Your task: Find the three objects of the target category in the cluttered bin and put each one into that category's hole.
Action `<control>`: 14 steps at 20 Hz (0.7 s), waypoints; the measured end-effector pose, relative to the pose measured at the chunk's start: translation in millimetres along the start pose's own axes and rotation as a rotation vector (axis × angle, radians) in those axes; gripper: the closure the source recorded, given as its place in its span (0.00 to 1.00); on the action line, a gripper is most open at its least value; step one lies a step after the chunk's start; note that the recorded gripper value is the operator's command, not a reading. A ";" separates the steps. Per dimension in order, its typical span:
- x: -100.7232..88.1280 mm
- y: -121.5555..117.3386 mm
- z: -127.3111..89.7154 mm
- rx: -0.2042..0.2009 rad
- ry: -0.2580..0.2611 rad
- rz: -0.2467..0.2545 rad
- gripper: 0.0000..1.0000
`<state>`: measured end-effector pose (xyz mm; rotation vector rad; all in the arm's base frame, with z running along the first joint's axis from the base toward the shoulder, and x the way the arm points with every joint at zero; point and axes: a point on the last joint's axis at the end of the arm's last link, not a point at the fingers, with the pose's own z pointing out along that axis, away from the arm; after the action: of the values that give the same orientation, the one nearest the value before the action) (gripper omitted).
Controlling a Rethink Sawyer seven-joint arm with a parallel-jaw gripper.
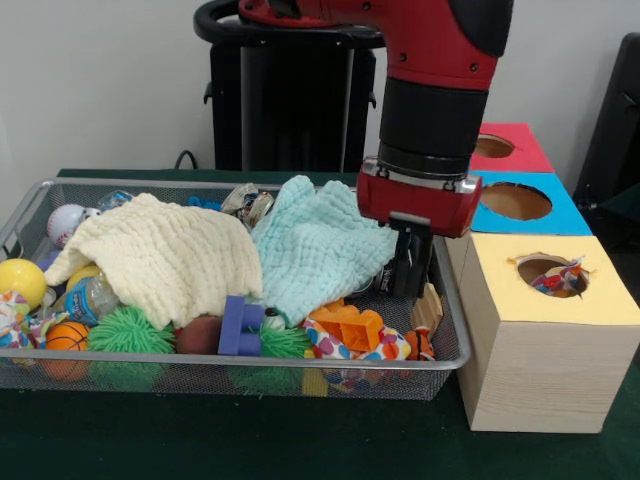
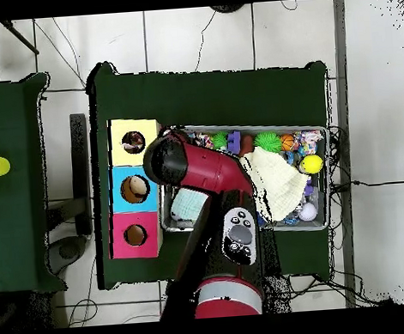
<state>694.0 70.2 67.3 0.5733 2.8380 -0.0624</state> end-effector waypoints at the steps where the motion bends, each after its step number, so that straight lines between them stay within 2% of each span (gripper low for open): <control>1: 0.8 -0.5 1.0 0.001 0.001 -0.002 1.00; 6: 2.6 -7.6 8.4 0.007 0.002 -0.018 1.00; 7: 1.9 -8.6 9.3 0.006 0.000 -0.018 0.00; 14: -2.2 -14.1 22.1 -0.012 -0.032 -0.033 0.00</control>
<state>695.5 54.4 46.4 0.5188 2.8150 -0.0604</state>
